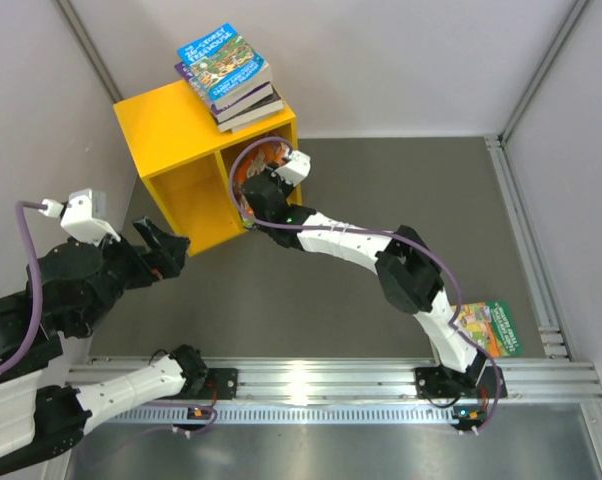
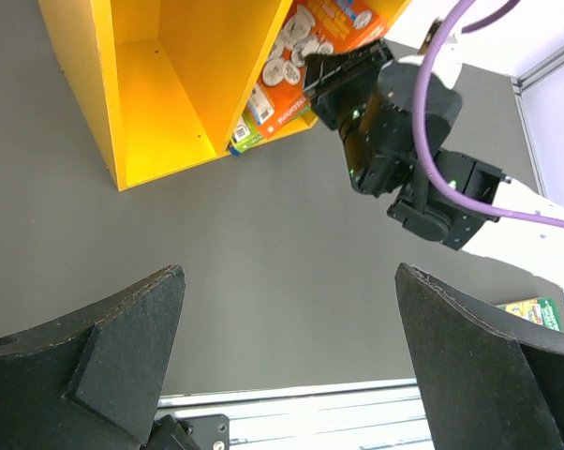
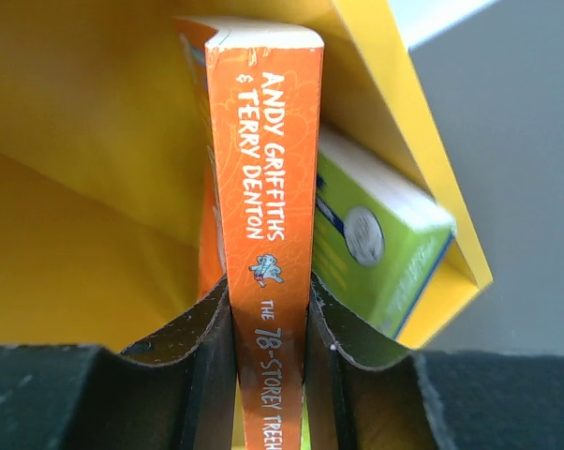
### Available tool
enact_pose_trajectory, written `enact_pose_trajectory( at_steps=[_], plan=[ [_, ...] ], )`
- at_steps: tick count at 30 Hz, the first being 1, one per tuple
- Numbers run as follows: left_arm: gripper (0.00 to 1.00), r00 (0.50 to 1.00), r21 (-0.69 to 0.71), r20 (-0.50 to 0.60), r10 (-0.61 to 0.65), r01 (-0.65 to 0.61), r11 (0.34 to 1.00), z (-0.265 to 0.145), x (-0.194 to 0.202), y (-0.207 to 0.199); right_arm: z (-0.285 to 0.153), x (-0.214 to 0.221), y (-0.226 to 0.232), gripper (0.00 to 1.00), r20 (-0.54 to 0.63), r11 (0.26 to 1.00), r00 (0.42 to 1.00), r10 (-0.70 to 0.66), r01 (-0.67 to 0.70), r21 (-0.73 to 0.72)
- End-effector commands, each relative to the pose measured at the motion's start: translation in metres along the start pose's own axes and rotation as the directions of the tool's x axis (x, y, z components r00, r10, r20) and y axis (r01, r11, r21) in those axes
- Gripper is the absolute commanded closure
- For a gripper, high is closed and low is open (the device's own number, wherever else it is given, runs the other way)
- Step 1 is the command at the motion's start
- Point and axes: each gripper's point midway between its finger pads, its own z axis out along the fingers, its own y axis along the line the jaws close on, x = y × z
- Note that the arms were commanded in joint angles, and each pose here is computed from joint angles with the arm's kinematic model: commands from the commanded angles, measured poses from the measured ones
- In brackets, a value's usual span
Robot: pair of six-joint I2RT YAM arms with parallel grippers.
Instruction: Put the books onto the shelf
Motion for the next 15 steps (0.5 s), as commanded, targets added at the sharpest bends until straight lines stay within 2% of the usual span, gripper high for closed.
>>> enact_pose_trajectory(
  at_steps=[1, 5, 11, 12, 15],
  plan=[
    [0.01, 0.995, -0.082, -0.064, 0.083, -0.088, 0.993, -0.005, 0.016, 0.025, 0.001, -0.012, 0.008, 1.0, 0.041, 0.994, 0.993, 0.11, -0.11, -0.001],
    [0.01, 0.996, -0.082, -0.05, 0.073, -0.076, 0.994, -0.003, 0.013, 0.023, 0.008, 0.008, 0.003, 1.0, 0.013, 0.995, 0.995, 0.095, -0.095, 0.021],
    [0.01, 0.997, -0.09, -0.051, 0.05, -0.055, 0.994, -0.002, 0.015, 0.022, 0.015, 0.003, 0.012, 1.0, 0.057, 0.993, 0.992, 0.112, -0.113, 0.027],
    [0.01, 0.998, -0.093, -0.051, 0.045, -0.05, 0.994, -0.002, 0.015, 0.023, 0.016, 0.01, 0.011, 1.0, 0.055, 0.996, 0.995, 0.081, -0.082, 0.03],
    [0.01, 0.999, -0.099, -0.041, 0.024, -0.028, 0.995, -0.002, 0.017, 0.026, 0.019, 0.019, 0.007, 0.9, 0.045, 0.998, 0.998, 0.051, -0.052, 0.033]
  ],
)
